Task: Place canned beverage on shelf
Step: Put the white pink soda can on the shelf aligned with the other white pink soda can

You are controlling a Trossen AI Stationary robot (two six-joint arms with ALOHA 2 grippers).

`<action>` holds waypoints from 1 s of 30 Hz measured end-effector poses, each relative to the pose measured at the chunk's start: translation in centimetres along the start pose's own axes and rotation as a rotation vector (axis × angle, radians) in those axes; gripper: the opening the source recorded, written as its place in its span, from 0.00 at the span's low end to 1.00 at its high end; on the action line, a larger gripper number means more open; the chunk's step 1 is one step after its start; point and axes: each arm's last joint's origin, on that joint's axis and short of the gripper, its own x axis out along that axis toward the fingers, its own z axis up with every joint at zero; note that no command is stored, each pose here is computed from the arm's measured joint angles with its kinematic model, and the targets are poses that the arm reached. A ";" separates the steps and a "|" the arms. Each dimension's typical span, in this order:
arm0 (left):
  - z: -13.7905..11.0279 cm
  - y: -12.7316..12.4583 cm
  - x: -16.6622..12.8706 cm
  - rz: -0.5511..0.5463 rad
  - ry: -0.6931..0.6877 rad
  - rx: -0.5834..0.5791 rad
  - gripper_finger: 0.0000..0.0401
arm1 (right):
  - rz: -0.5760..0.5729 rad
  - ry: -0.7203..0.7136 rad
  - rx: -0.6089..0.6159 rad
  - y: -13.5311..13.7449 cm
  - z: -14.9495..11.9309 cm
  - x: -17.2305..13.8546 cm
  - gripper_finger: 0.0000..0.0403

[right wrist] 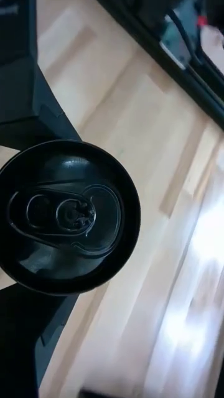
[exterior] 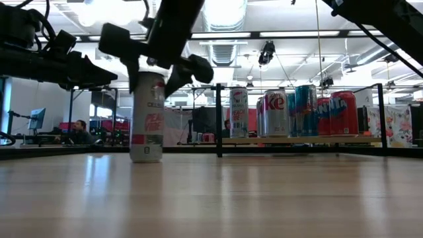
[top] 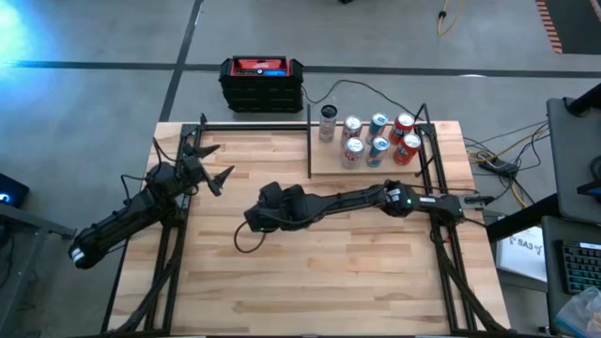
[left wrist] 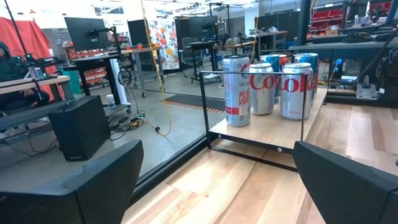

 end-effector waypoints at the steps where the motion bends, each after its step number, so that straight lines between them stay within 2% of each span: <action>1: 0.0 0.0 0.0 0.000 0.001 0.000 0.99 | -0.013 0.005 0.017 -0.2 0.0 0.0 0.65; 11: 0.0 0.0 0.0 0.000 0.001 0.000 0.99 | -0.113 0.050 0.092 -1.5 0.0 -0.7 0.65; 21: 0.0 0.0 0.0 0.000 0.000 0.000 0.99 | -0.253 0.094 0.260 -3.2 -0.1 -1.9 0.66; 30: 0.0 0.0 0.0 0.000 0.001 0.000 0.99 | -0.372 0.152 0.311 -4.4 -0.5 -2.5 0.66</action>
